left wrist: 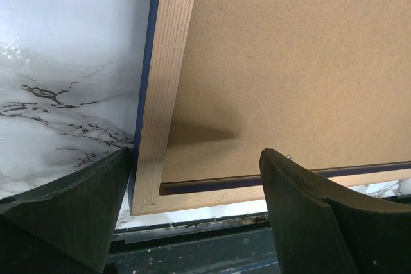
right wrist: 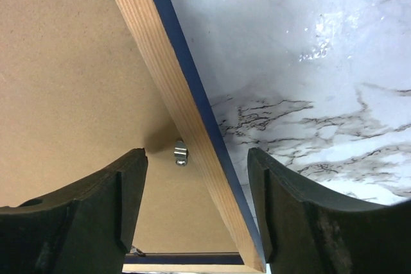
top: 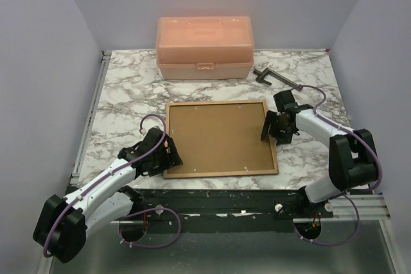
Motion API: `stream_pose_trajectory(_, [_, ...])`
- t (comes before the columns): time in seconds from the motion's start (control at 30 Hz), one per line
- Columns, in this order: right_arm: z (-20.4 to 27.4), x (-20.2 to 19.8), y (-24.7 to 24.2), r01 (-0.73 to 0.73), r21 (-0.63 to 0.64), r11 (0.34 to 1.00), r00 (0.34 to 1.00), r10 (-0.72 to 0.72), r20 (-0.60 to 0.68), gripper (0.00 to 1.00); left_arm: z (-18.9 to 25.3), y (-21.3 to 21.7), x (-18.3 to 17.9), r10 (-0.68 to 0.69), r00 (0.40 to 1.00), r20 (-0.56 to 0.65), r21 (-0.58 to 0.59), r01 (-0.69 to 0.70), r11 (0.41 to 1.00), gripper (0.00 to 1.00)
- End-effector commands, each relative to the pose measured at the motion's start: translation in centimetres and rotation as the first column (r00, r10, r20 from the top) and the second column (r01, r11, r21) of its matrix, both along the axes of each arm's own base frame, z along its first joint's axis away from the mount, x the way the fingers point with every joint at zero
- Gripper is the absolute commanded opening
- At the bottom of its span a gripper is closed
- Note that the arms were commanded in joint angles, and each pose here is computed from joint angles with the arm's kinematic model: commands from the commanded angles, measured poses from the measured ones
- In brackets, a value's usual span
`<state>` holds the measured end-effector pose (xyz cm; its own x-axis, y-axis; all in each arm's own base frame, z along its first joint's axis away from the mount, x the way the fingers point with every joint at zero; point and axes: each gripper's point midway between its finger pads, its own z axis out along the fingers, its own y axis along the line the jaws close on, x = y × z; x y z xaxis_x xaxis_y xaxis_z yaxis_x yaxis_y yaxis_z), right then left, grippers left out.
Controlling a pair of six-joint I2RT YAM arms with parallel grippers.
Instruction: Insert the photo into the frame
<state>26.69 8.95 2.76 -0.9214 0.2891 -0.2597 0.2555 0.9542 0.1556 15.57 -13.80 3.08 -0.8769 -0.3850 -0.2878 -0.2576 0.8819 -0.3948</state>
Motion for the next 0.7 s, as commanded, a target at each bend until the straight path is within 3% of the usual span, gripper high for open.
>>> stream_pose_trajectory(0.0, [-0.8,0.5,-0.6,0.012,-0.026,1.000,1.000,-0.012,0.008,0.67,-1.7,0.0,-1.7,-0.024,0.997,-0.072,-0.002,0.024,1.000,0.83])
stream_pose_trajectory(0.1, [-1.3,0.3,-0.6,0.011,-0.023,1.000,1.000,-0.011,-0.003,0.58,-1.8,0.0,-1.7,-0.025,0.997,-0.075,-0.001,0.025,1.000,0.83])
stream_pose_trajectory(0.2, [-1.5,0.3,-0.7,0.012,-0.028,1.000,1.000,-0.012,-0.009,0.29,-1.8,0.0,-1.7,-0.027,0.997,-0.075,-0.001,0.027,1.000,0.83])
stream_pose_trajectory(0.3, [-1.4,0.3,-0.8,0.013,-0.032,0.999,1.000,-0.013,-0.005,0.13,-1.8,0.0,-1.8,-0.029,0.997,-0.077,-0.001,0.029,1.000,0.83])
stream_pose_trajectory(0.5, [-1.0,0.6,-1.2,0.016,-0.052,0.999,1.000,-0.016,0.013,0.01,-1.8,0.0,-1.7,-0.025,0.997,-0.074,0.002,0.025,1.000,0.83])
stream_pose_trajectory(0.63, [-0.2,1.0,-0.8,0.009,-0.033,0.999,1.000,-0.008,0.028,0.03,-1.5,0.0,-1.6,-0.025,0.997,-0.071,0.003,0.026,1.000,0.83])
stream_pose_trajectory(0.67, [0.1,1.2,-0.6,0.006,-0.026,1.000,0.999,-0.005,0.033,0.09,-1.5,0.0,-1.6,-0.025,0.997,-0.068,0.002,0.026,1.000,0.83])
